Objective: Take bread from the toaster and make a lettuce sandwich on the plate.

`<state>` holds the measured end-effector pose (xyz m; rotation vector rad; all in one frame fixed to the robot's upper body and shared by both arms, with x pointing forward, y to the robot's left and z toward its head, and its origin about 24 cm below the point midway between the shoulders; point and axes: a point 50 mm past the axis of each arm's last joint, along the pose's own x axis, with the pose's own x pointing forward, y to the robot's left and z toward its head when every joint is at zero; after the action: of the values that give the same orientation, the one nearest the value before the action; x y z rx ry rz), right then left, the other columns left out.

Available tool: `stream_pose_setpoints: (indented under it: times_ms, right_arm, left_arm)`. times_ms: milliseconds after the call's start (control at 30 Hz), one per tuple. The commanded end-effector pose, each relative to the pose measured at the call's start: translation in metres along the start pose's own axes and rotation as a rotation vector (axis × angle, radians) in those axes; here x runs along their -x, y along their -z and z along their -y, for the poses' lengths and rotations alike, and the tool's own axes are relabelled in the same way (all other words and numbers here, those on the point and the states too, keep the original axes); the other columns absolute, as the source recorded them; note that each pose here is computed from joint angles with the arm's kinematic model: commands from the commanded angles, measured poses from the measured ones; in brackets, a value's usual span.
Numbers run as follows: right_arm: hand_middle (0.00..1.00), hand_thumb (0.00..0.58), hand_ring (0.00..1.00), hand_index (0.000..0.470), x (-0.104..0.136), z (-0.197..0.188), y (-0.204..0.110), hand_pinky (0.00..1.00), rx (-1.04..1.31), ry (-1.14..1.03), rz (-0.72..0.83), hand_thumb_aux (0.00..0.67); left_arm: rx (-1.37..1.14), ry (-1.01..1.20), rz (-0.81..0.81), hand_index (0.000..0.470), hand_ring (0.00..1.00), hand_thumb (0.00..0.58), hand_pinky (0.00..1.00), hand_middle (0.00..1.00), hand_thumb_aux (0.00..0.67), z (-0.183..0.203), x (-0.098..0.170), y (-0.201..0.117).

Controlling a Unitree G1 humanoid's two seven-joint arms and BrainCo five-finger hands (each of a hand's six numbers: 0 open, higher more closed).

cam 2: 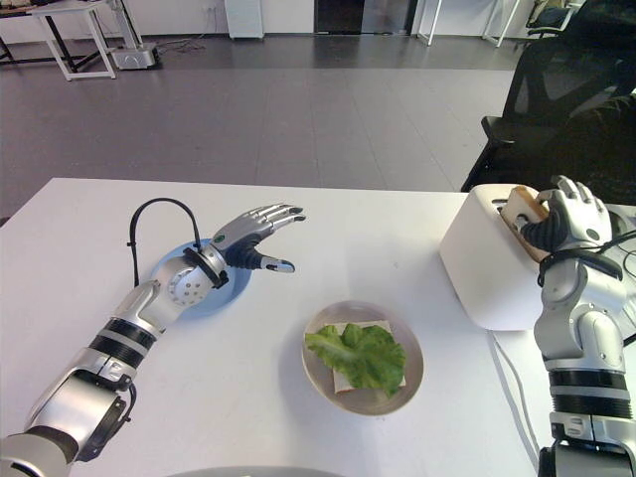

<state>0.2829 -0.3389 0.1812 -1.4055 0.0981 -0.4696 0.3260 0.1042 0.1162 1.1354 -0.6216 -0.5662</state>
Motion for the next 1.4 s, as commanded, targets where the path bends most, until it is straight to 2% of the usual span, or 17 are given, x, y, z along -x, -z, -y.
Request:
stream_pose_setpoints:
  times_ms: [33, 167, 233, 300, 400, 600, 733, 1000, 1233, 1400]
  right_arm:
    - [0.0, 0.58, 0.0, 0.47, -0.005, 0.02, -0.009, 0.0, -0.04, 0.105, 0.059, 0.67]
    - [0.0, 0.58, 0.0, 0.47, -0.002, 0.05, -0.023, 0.0, -0.186, 0.283, 0.182, 0.67]
    - [0.0, 0.58, 0.0, 0.47, 0.003, 0.06, -0.038, 0.0, -0.338, 0.27, 0.308, 0.67]
    - [0.0, 0.58, 0.0, 0.47, 0.007, 0.056, -0.055, 0.0, -0.448, 0.151, 0.418, 0.67]
    - [0.0, 0.58, 0.0, 0.47, 0.014, 0.038, -0.073, 0.0, -0.485, -0.122, 0.535, 0.67]
    - [0.0, 0.58, 0.0, 0.47, 0.042, -0.005, -0.085, 0.0, -0.492, -0.747, 0.675, 0.67]
    - [0.0, 0.58, 0.0, 0.47, 0.049, -0.025, -0.073, 0.0, -0.47, -1.06, 0.665, 0.67]
    - [0.0, 0.58, 0.0, 0.47, 0.047, -0.05, -0.088, 0.0, -0.583, -1.337, 0.696, 0.67]
    - [0.0, 0.58, 0.0, 0.47, 0.047, -0.062, -0.103, 0.0, -0.604, -1.455, 0.74, 0.67]
    - [0.0, 0.58, 0.0, 0.47, 0.051, -0.072, -0.109, 0.0, -0.534, -1.496, 0.741, 0.67]
  left_arm:
    - [-0.006, 0.03, -0.017, 0.0, 0.0, 0.0, 0.0, 0.0, 0.0, 0.007, 0.003, 0.002]
    - [-0.008, 0.029, -0.024, 0.0, 0.0, 0.0, 0.0, 0.0, 0.0, 0.006, 0.004, 0.005]
    - [-0.008, 0.019, -0.027, 0.0, 0.0, 0.0, 0.0, 0.0, 0.0, 0.002, 0.005, 0.006]
    - [-0.01, 0.004, -0.033, 0.0, 0.0, 0.0, 0.0, 0.0, 0.0, -0.002, 0.006, 0.009]
    - [-0.012, -0.017, -0.044, 0.0, 0.0, 0.0, 0.0, 0.0, 0.0, -0.009, 0.009, 0.013]
    - [-0.009, -0.025, -0.059, 0.0, 0.0, 0.0, 0.0, 0.0, 0.0, -0.012, 0.012, 0.016]
    - [-0.008, -0.02, -0.054, 0.0, 0.0, 0.0, 0.0, 0.0, 0.0, -0.012, 0.009, 0.016]
    - [-0.001, -0.001, -0.03, 0.0, 0.0, 0.0, 0.0, 0.0, 0.0, -0.011, 0.004, 0.012]
    - [0.005, 0.009, -0.019, 0.0, 0.0, 0.0, 0.0, 0.0, 0.0, -0.009, 0.003, 0.009]
    - [0.009, 0.016, -0.01, 0.0, 0.0, 0.0, 0.0, 0.0, 0.0, -0.008, 0.001, 0.007]
